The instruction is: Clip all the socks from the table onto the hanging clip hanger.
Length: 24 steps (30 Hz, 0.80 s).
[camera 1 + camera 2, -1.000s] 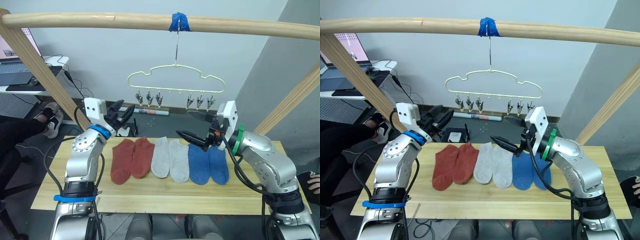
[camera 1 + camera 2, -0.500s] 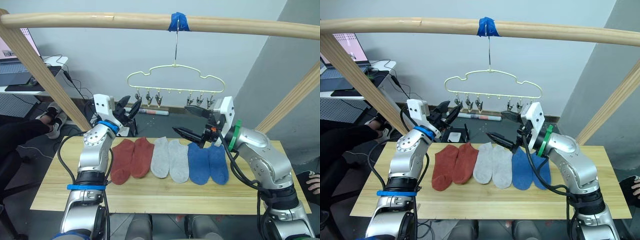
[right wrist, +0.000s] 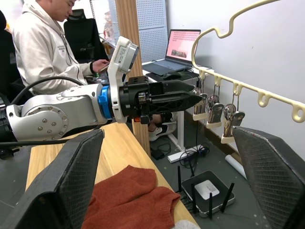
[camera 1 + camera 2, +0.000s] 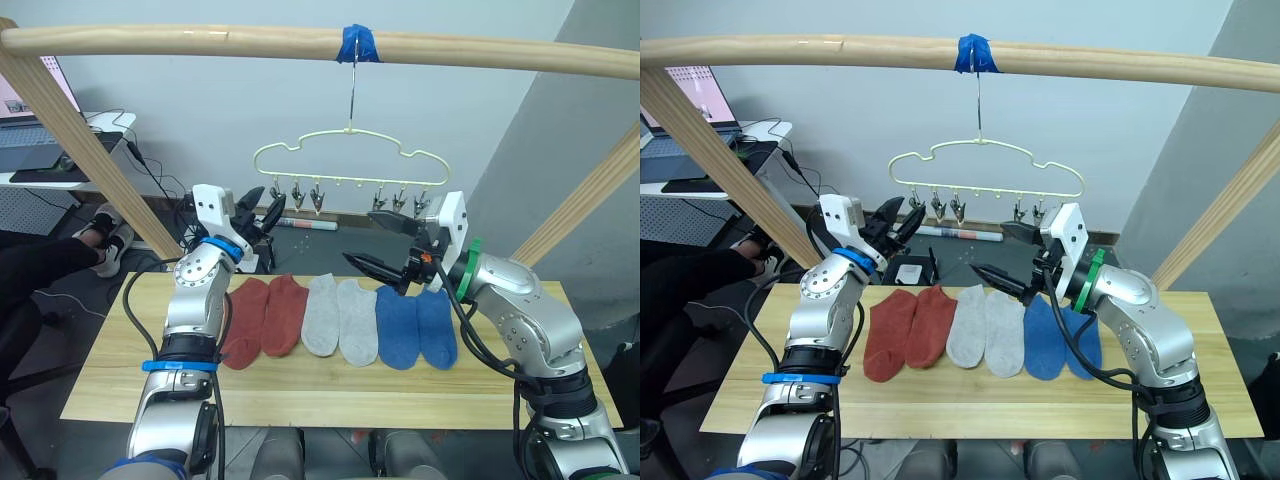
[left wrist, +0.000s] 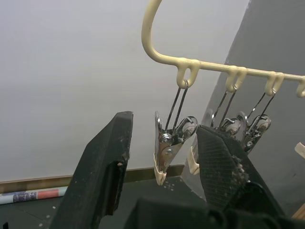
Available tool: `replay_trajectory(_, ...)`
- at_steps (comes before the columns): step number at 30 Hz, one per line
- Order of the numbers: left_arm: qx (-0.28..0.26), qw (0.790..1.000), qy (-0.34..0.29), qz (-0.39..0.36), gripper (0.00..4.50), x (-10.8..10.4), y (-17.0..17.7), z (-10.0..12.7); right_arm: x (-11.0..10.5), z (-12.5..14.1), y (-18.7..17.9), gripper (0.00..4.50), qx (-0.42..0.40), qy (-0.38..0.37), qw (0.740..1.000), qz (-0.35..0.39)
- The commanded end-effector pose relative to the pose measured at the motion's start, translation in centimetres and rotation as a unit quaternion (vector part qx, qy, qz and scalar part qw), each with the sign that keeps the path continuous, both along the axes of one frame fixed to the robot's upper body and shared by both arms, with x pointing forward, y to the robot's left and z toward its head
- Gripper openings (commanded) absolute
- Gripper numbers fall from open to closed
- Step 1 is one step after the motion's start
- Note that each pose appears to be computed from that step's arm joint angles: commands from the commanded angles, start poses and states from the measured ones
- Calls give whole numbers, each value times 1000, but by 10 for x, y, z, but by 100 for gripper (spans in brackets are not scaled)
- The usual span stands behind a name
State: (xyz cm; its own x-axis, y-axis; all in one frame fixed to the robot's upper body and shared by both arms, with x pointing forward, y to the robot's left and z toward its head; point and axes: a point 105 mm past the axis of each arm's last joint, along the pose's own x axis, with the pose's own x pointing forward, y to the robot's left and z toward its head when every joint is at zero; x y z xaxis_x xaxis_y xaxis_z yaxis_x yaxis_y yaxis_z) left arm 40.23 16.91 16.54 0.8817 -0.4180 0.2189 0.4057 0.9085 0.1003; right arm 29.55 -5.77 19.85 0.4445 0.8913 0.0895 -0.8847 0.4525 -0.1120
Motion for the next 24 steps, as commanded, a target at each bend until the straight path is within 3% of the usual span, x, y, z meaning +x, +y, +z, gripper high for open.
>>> replay_trajectory(1,1,999,-35,0,238,0,-2,18,-10,22,5,450,17,-37,999,19)
replay_trajectory(14,-3,999,-38,-5,238,3,-5,20,-10,26,4,450,22,-36,999,14)
replay_trajectory(22,-12,999,-40,-11,8,4,-8,24,-12,25,4,450,24,-29,999,12)
replay_trajectory(24,-12,999,-45,-10,2,4,-7,28,-11,23,3,450,24,-25,999,10)
